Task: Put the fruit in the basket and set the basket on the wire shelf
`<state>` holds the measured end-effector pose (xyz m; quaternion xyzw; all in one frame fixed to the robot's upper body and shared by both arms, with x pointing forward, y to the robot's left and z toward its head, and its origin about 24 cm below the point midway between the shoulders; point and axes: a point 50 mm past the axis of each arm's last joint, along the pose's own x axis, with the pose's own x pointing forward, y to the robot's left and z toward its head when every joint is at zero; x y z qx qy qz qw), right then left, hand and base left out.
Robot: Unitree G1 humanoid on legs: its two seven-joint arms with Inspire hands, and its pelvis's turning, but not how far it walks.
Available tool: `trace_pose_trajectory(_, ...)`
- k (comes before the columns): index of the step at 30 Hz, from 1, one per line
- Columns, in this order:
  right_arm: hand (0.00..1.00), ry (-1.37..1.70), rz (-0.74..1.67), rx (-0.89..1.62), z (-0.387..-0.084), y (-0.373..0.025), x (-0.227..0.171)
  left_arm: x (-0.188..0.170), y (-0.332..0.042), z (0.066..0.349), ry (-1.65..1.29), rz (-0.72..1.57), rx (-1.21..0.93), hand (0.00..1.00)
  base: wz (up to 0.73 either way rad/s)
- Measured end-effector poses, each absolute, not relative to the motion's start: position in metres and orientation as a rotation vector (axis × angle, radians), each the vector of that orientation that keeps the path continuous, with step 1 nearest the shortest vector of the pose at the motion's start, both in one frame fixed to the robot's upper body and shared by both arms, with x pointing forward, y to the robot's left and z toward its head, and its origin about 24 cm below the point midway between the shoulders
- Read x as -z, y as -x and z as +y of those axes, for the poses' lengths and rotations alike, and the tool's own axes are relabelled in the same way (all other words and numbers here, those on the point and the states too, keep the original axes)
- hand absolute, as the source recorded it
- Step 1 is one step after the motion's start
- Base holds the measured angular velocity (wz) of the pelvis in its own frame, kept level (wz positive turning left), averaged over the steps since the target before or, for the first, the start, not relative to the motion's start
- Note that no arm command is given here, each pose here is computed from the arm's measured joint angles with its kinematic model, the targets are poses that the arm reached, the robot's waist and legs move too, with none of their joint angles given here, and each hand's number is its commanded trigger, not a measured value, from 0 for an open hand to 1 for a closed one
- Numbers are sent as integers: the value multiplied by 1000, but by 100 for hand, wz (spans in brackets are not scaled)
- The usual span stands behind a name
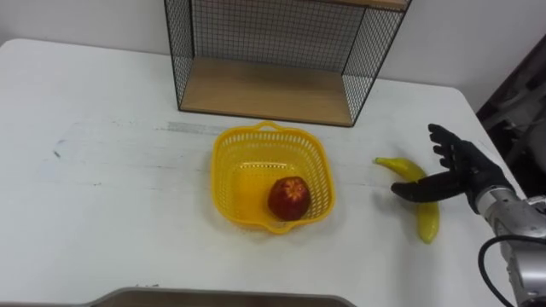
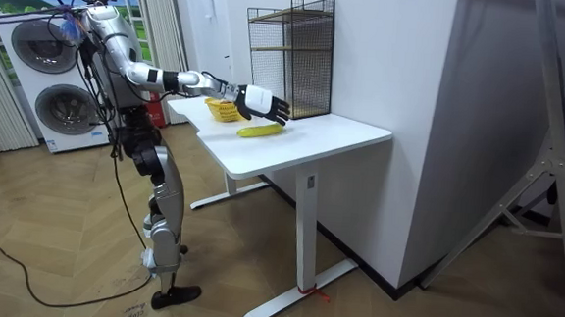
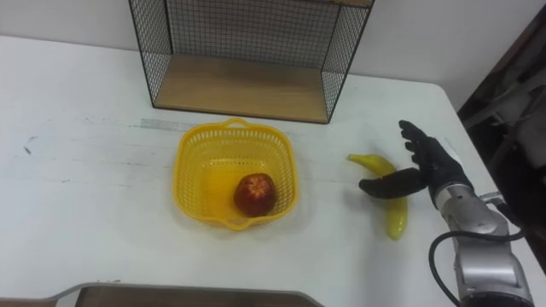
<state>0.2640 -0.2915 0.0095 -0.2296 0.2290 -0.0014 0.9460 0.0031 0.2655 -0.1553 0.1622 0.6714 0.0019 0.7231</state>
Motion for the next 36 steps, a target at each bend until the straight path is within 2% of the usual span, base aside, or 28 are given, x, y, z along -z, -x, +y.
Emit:
trace_pose_trajectory(10, 0, 537, 581, -37, -295, -259, 0, 155, 0, 268, -356, 1511, -24, 0, 0)
trace_pose_trajectory(36, 0, 611, 674, -128, -301, -261, 0, 153, -8, 272, -345, 1487, -61, 0, 0)
